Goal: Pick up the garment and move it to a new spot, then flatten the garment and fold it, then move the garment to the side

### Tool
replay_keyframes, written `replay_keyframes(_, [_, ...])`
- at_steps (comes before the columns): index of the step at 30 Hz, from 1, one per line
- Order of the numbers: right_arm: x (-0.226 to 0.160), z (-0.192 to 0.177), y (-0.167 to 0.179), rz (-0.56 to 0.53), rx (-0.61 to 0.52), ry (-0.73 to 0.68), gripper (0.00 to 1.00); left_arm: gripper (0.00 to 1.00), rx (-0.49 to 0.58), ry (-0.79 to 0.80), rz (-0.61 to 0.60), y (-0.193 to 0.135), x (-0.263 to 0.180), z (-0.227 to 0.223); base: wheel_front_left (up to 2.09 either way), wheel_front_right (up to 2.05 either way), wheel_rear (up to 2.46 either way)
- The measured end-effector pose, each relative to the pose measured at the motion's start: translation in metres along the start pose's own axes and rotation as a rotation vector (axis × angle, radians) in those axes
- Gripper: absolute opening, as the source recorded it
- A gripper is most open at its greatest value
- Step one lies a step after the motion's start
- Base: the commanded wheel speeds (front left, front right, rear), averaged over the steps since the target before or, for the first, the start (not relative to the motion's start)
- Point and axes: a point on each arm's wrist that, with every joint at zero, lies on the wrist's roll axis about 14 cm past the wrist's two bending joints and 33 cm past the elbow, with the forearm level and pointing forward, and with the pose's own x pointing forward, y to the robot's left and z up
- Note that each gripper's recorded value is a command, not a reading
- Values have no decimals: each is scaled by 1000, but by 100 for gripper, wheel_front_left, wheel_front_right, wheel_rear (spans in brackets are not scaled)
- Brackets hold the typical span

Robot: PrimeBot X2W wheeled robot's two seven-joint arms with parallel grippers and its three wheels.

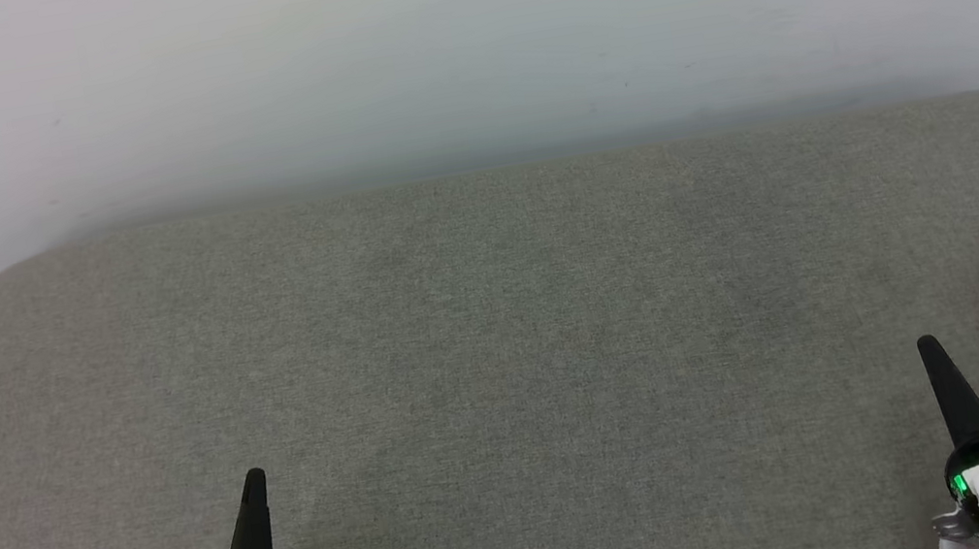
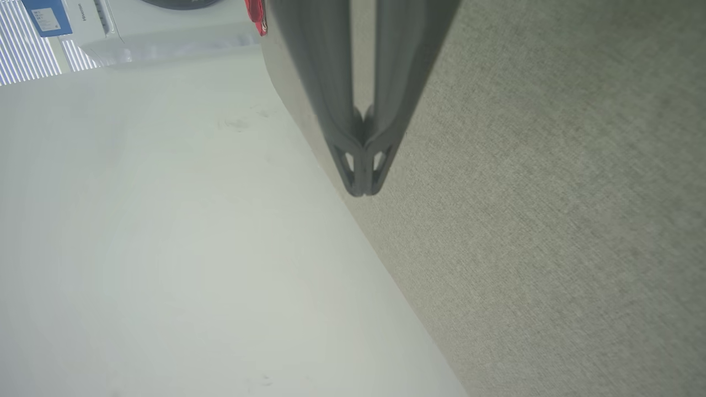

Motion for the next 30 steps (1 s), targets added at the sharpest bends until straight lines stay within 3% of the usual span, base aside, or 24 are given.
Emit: replay_keyframes(30, [11,1,4,9,274,14,0,0,-289,18,-38,-8,12,4,0,0,0])
